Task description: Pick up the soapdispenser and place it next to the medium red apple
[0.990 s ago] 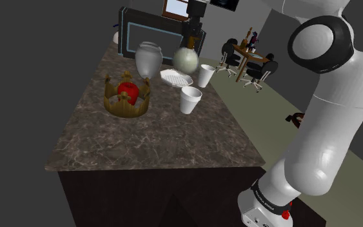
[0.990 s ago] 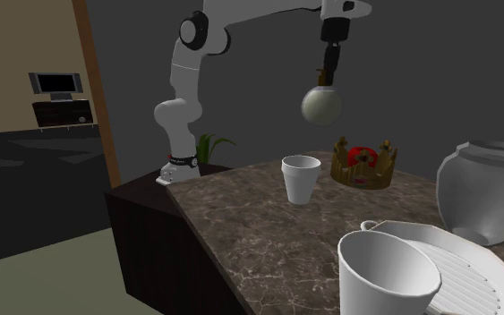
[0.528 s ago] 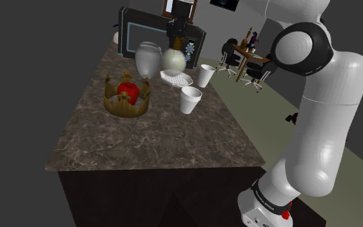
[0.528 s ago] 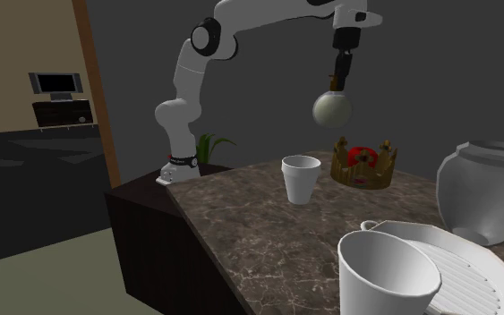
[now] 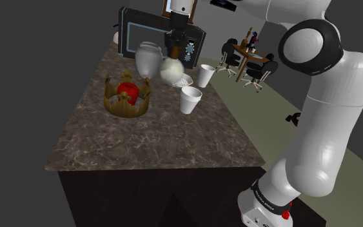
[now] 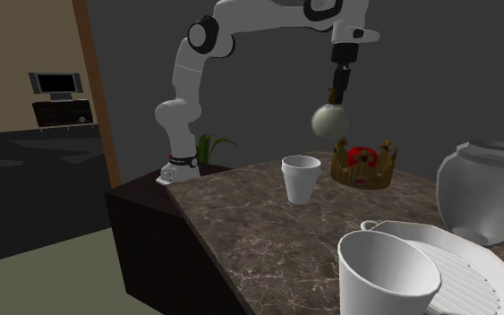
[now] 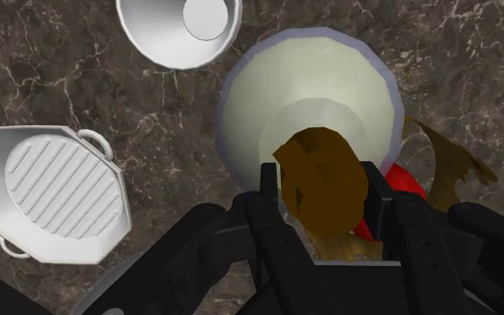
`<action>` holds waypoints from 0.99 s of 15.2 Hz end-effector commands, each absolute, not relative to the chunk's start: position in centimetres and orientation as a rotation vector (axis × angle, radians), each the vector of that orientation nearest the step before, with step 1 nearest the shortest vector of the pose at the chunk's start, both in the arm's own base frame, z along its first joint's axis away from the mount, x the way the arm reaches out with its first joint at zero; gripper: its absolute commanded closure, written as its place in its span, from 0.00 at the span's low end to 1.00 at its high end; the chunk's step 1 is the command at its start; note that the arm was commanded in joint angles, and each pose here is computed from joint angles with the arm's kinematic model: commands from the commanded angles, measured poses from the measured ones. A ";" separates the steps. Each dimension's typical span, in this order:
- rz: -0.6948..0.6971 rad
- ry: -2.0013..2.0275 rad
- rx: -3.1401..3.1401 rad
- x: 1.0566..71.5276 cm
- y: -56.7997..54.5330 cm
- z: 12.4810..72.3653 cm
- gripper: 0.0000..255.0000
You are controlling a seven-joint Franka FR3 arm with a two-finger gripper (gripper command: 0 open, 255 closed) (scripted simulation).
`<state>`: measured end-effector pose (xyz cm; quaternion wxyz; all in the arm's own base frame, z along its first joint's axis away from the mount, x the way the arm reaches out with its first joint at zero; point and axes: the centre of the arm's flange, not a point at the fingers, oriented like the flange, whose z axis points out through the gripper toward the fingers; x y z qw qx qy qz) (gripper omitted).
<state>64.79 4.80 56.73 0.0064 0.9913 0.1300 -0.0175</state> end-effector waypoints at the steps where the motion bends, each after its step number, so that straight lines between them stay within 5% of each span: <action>1: -0.053 0.407 3.102 64.8 4.8 55.7 1.00; 15: -0.053 0.407 3.102 64.8 4.8 48.3 1.00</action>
